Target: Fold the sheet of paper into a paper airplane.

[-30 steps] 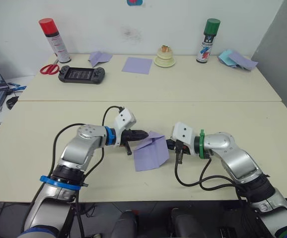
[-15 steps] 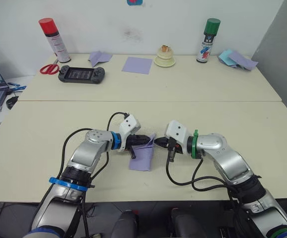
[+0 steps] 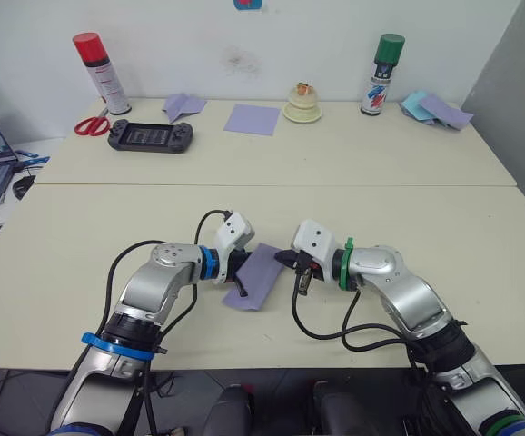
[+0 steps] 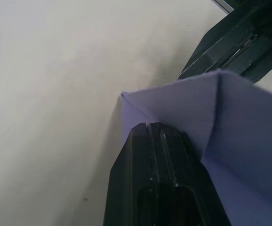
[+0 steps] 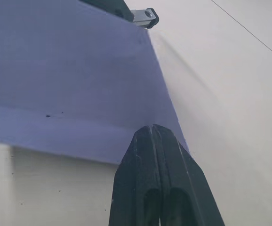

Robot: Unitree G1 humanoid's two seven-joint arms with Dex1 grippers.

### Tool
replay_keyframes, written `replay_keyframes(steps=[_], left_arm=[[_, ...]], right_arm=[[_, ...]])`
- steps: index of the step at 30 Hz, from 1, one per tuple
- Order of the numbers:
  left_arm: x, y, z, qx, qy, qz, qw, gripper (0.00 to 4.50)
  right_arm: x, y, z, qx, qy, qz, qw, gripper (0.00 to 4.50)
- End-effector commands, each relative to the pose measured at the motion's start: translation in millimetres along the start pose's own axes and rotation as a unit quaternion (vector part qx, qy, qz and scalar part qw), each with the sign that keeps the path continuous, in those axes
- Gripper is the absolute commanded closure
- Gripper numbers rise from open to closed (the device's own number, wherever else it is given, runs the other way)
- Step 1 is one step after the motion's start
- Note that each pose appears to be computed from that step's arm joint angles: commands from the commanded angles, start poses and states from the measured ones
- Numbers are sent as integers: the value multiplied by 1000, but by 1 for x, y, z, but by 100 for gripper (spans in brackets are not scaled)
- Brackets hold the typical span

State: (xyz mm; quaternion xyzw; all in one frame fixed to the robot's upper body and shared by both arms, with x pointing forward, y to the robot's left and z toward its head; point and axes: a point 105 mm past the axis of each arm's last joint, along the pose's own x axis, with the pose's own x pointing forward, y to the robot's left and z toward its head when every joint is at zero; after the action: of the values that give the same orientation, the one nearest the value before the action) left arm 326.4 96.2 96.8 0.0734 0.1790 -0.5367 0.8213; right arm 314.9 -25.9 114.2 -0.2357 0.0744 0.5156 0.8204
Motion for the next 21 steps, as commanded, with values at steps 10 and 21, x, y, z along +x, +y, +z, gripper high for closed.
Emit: replay_keyframes(steps=[10, 21], left_arm=[[-6, -13, -9, 3, 16, -13, 1000, 444], [4, -11, 1, -11, -15, -1, 1000, 444]], right_arm=[[0, -1, -5, -15, 14, -3, 1000, 450], [0, 10, -2, -18, 10, 19, 1000, 450]])
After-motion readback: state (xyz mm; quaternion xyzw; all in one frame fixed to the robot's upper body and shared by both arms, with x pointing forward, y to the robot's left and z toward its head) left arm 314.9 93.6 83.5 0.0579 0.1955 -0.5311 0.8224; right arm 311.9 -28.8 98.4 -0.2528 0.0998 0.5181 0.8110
